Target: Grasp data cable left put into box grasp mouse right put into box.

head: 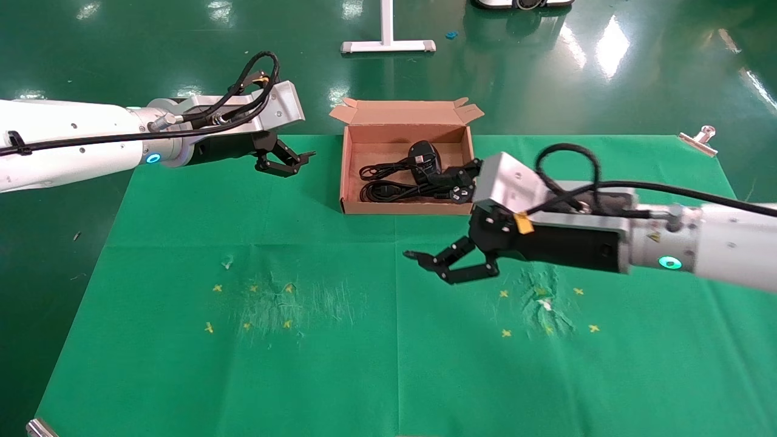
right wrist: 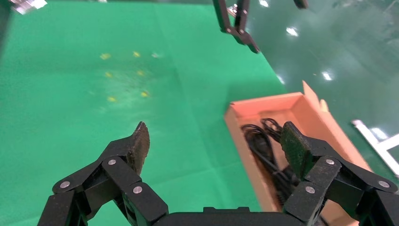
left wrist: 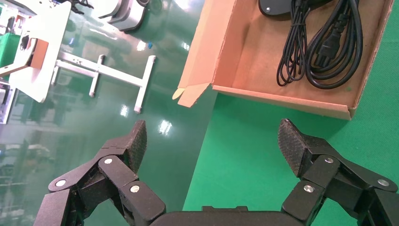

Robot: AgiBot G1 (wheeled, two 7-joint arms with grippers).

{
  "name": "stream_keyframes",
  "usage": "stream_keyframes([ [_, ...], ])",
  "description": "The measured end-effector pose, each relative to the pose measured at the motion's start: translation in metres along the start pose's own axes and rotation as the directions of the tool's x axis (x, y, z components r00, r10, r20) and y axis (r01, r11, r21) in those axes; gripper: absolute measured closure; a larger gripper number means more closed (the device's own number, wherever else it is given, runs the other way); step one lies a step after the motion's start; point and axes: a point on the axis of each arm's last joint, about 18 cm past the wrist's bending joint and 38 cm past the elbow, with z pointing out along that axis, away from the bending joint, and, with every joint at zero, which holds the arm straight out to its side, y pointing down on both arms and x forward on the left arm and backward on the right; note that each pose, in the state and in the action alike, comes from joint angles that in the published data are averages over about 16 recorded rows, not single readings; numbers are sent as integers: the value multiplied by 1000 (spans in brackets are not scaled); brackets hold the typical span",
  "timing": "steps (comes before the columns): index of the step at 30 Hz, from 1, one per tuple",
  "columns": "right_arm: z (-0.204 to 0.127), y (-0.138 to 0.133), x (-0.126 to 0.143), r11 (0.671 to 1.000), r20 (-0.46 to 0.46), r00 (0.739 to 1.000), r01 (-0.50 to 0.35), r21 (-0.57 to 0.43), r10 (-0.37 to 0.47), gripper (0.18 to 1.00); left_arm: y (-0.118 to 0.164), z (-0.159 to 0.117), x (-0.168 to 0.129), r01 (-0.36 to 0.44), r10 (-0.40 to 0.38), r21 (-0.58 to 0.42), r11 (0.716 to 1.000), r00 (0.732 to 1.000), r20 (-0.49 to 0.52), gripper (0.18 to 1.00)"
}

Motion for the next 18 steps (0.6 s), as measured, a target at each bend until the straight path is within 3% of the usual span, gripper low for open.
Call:
stream_keyframes([
  [10,-37,-9,-20,989,77,992,-106,106,98,179,4,-8,24,125,-120,55,991,989,-80,184],
  [18,-69,-20,-36,966,145,978,-175,189,149,178,5,-25,50,274,-249,125,953,950,-187,184],
])
